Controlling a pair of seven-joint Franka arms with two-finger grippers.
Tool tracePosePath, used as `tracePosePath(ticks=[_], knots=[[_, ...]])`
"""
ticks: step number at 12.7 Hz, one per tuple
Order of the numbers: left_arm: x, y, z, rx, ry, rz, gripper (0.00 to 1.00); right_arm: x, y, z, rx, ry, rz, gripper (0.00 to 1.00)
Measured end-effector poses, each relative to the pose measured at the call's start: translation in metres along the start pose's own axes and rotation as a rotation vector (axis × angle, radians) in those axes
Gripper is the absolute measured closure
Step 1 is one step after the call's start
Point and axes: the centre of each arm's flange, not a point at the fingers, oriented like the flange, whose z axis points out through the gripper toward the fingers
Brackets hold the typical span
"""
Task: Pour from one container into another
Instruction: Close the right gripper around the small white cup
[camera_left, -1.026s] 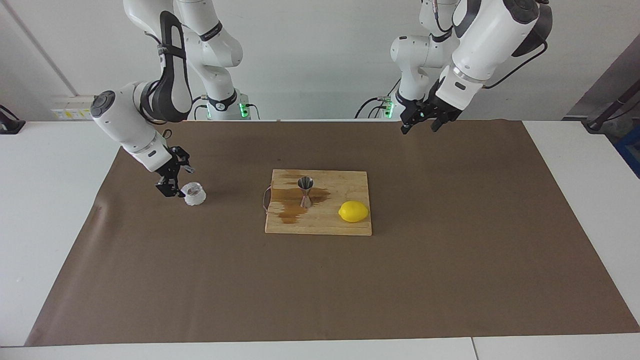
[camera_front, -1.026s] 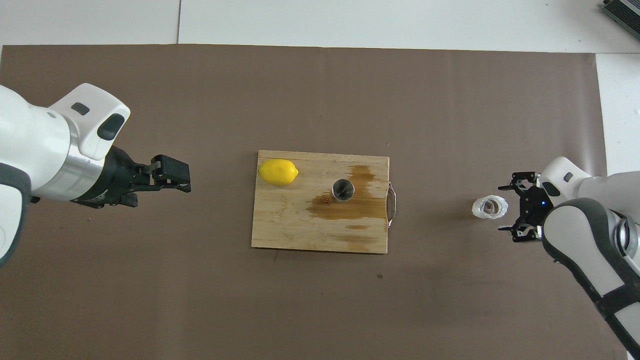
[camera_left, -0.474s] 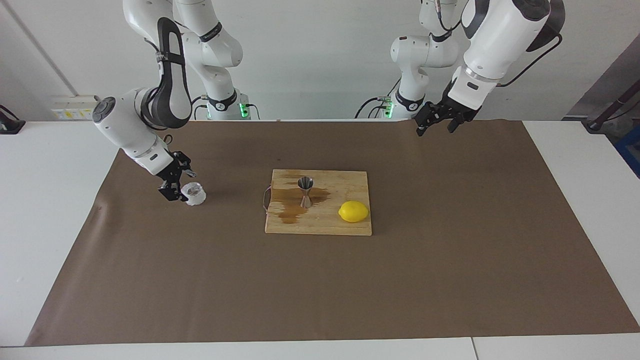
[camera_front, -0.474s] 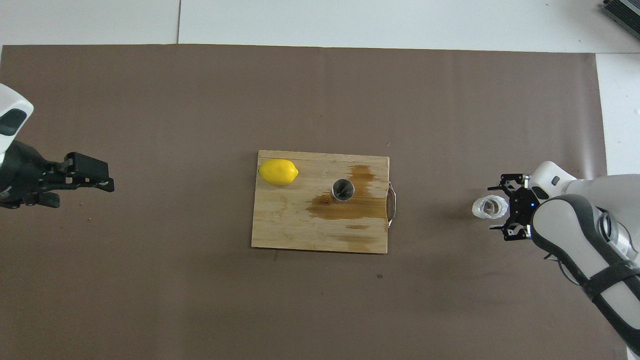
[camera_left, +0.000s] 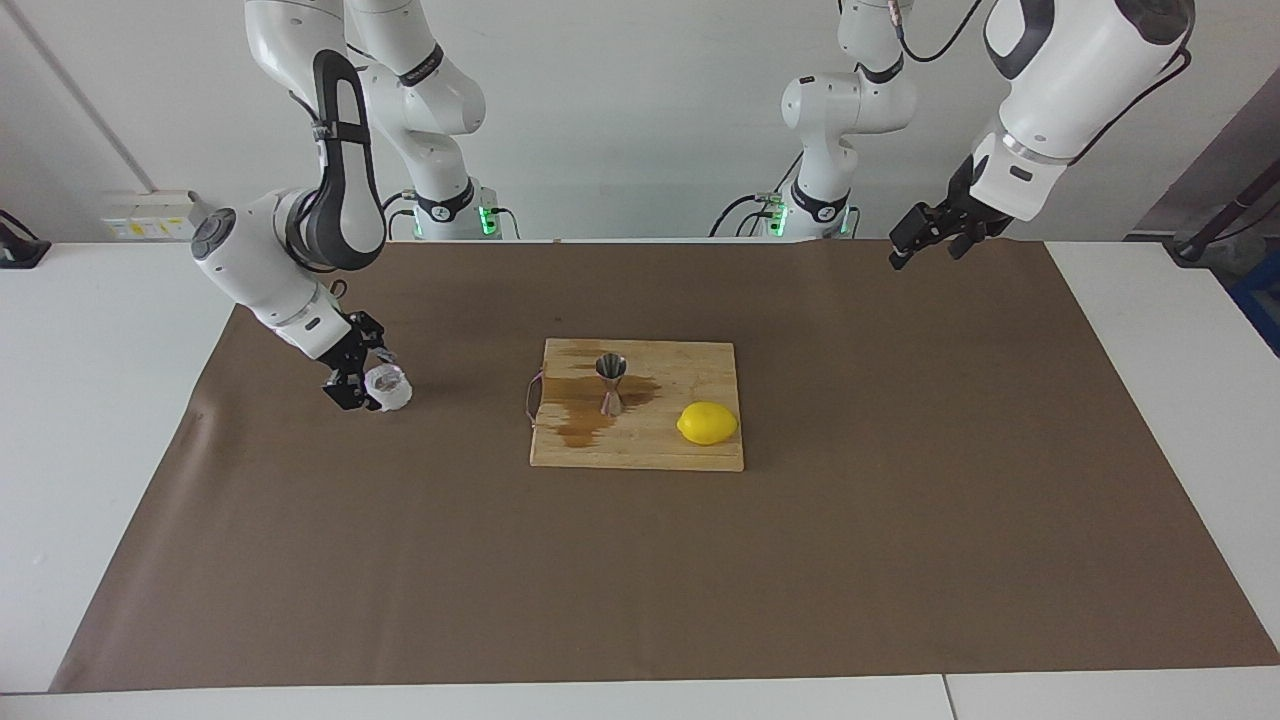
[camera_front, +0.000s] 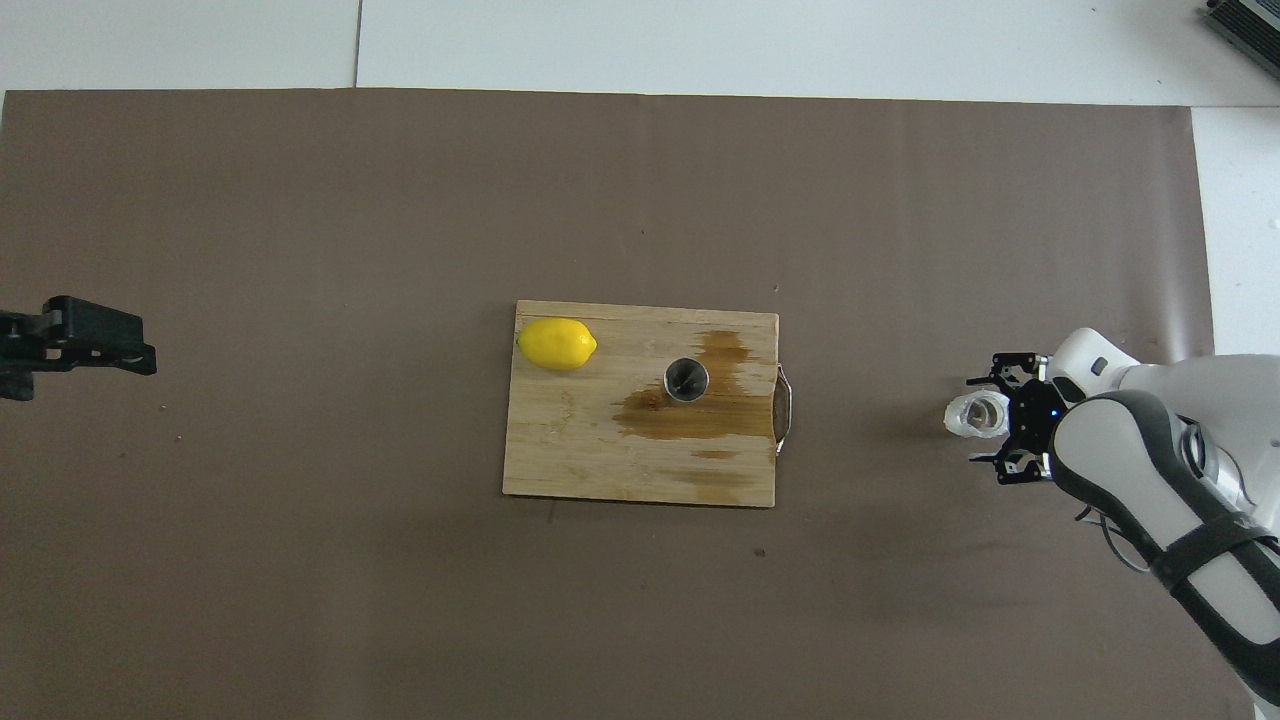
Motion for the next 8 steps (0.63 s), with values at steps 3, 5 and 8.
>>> tracePosePath(ticks=[3, 5, 8], knots=[[-0.0002, 0.0050, 0.0061, 0.004, -0.013, 0.009, 0.00, -0.0002, -0.0008, 0.0009, 0.002, 0.000, 0.001, 0.01], [-0.0002, 0.0056, 0.0064, 0.004, -0.014, 0.010, 0.00, -0.0005, -0.0010, 0.0010, 0.002, 0.000, 0.001, 0.21], [0.0000, 0.0045, 0.0064, 0.004, -0.014, 0.008, 0.00, -0.0019, -0.0011, 0.0004, 0.001, 0.001, 0.005, 0.42]])
